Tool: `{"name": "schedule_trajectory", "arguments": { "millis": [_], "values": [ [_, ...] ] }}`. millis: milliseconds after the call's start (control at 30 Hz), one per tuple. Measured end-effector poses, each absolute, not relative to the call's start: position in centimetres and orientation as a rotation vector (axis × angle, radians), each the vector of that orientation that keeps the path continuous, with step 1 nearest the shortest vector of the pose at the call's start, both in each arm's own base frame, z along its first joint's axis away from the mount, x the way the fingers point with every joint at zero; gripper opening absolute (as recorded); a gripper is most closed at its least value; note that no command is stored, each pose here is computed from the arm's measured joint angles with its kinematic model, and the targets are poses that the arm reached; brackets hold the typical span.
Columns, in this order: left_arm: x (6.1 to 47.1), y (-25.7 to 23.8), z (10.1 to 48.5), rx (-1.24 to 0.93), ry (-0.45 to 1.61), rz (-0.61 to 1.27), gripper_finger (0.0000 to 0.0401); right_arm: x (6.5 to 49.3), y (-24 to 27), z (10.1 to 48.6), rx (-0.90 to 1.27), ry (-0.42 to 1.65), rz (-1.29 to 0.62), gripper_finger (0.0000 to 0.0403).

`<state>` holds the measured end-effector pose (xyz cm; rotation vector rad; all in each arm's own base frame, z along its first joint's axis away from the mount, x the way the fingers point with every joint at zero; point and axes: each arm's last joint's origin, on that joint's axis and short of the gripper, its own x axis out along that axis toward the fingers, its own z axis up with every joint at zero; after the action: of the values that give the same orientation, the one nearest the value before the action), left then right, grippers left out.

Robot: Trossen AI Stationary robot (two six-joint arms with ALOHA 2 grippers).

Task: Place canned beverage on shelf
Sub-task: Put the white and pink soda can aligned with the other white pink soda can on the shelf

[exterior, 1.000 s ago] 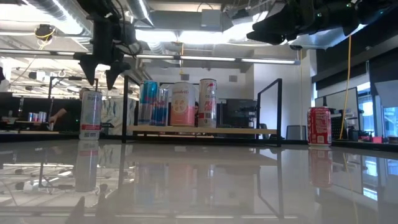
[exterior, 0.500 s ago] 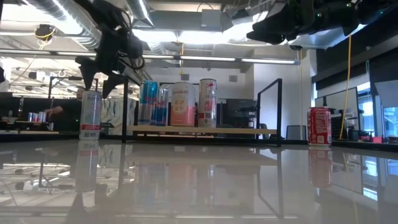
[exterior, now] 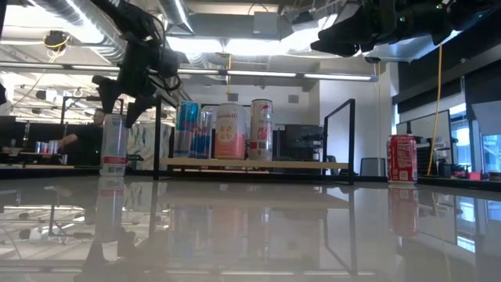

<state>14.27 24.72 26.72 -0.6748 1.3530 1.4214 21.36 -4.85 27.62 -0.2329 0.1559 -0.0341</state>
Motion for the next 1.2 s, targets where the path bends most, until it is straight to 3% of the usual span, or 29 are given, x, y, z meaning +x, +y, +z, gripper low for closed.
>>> {"name": "schedule_trajectory", "arguments": {
  "millis": [500,833,1200],
  "values": [
    [14.6,24.4,26.5,-0.774,1.361,1.201,0.0331,21.4,-4.9,27.6,-0.233,0.156,-0.034,0.0349],
    [14.6,24.4,26.6,-0.722,1.389,1.17,0.0239,21.4,-4.9,27.6,-0.233,0.156,-0.033,0.0349],
    [14.2,21.8,28.0,-0.68,1.507,1.069,0.0238,21.4,-4.9,27.6,-0.233,0.156,-0.033,0.0349]
  ]
}}
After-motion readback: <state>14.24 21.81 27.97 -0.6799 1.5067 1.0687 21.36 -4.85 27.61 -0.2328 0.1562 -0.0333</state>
